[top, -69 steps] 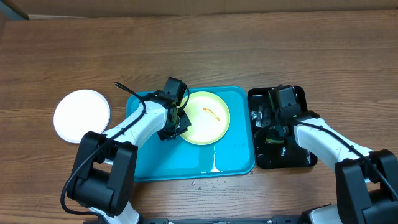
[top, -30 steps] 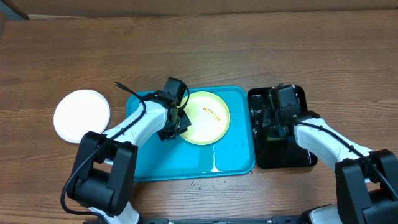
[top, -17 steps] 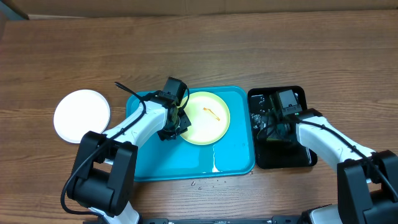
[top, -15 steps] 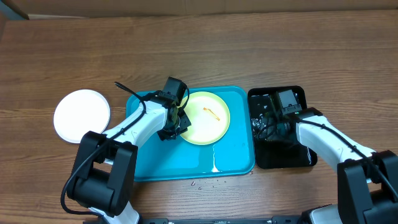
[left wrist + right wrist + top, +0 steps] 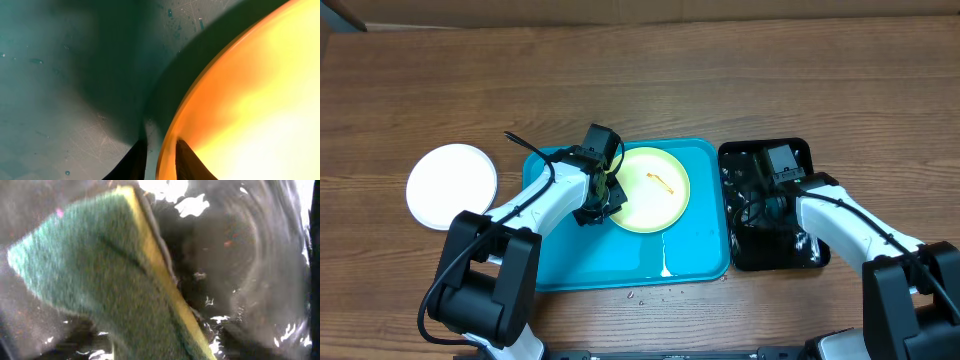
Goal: Clean dirty plates on tray and stack at the side
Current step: 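Rinse the green sponge in the black tray water with the right gripper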
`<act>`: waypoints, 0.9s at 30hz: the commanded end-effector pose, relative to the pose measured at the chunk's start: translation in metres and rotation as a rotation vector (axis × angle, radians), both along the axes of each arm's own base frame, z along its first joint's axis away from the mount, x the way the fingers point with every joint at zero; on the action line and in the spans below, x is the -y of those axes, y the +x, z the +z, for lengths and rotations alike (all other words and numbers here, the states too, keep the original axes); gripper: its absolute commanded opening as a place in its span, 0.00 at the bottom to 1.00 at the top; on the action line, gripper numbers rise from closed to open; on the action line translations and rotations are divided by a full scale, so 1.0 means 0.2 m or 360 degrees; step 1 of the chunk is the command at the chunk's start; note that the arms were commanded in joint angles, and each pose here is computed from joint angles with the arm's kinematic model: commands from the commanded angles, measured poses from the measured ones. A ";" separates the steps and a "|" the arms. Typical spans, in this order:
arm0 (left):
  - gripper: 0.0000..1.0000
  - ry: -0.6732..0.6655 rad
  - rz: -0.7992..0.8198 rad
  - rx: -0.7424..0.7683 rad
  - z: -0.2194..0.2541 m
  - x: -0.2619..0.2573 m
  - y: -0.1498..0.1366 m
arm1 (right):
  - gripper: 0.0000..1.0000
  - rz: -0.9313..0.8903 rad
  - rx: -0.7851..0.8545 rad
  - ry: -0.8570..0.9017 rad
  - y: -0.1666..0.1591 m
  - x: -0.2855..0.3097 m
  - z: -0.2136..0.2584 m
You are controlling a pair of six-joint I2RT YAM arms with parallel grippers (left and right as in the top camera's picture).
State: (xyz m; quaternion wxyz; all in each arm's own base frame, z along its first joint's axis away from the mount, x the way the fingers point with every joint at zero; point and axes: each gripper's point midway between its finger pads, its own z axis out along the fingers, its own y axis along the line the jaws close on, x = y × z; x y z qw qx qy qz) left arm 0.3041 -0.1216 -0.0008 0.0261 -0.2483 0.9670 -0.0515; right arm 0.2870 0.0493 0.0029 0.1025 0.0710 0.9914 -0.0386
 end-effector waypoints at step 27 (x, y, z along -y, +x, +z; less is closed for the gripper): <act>0.04 0.0146 -0.0075 -0.0156 -0.15 -0.10 -0.13 | 0.04 0.0182 0.0206 0.0204 0.18 -0.10 0.30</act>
